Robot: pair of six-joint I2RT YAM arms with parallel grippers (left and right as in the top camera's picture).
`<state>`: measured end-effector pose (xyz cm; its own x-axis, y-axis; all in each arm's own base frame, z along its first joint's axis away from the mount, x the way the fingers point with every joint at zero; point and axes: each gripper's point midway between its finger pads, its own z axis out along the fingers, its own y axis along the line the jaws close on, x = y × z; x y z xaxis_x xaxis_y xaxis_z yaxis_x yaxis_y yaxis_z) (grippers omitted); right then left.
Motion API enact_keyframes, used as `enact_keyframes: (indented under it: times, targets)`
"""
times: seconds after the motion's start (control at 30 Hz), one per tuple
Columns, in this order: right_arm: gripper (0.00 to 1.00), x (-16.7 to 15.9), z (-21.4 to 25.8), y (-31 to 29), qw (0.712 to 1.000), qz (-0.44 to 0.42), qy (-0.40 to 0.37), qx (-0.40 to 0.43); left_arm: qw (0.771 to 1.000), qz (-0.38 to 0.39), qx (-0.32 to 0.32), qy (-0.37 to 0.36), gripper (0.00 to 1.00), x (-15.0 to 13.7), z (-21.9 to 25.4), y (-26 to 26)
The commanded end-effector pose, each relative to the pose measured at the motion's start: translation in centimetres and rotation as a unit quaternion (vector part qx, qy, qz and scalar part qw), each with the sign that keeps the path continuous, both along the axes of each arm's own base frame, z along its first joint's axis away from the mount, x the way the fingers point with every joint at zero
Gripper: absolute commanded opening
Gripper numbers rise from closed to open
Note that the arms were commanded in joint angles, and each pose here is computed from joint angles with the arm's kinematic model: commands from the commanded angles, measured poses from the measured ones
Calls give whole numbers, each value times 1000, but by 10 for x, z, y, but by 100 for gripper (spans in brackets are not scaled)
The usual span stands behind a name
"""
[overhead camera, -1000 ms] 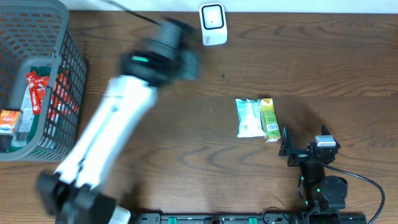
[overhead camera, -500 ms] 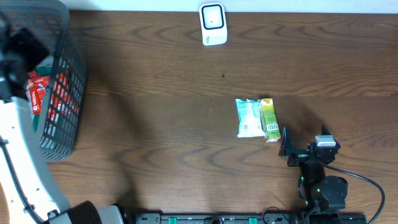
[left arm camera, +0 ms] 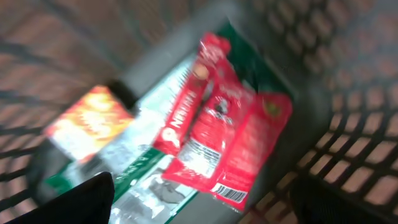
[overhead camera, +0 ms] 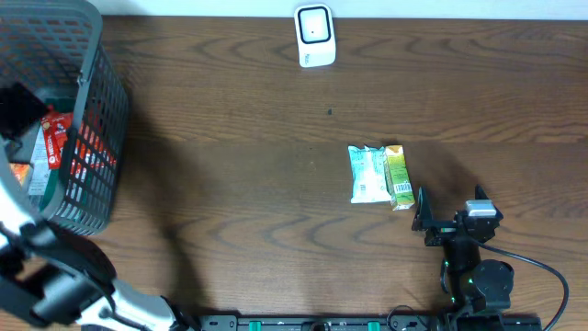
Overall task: Scan the item barcode
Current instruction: 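Move the left gripper back into the basket and grasp the red HACKS bag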
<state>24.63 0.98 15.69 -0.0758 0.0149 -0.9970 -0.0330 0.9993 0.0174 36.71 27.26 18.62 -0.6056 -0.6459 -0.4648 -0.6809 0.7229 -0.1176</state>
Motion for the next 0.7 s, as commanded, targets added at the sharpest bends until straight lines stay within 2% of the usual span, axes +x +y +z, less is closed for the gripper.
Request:
enact_keyframes:
  times: [0.0,0.27,0.67]
  targets:
    - [99,0,0,-1,1000,-2,-1,1,997,-64,-36,25,91,7,-37,-11]
    - [99,0,0,-1,1000,-2,-1,1,991,-78,-92,61,90,14,-98,-15]
    - [99,0,0,-1,1000,-2,-1,1,985,-88,-131,76,86,18,-134,-21]
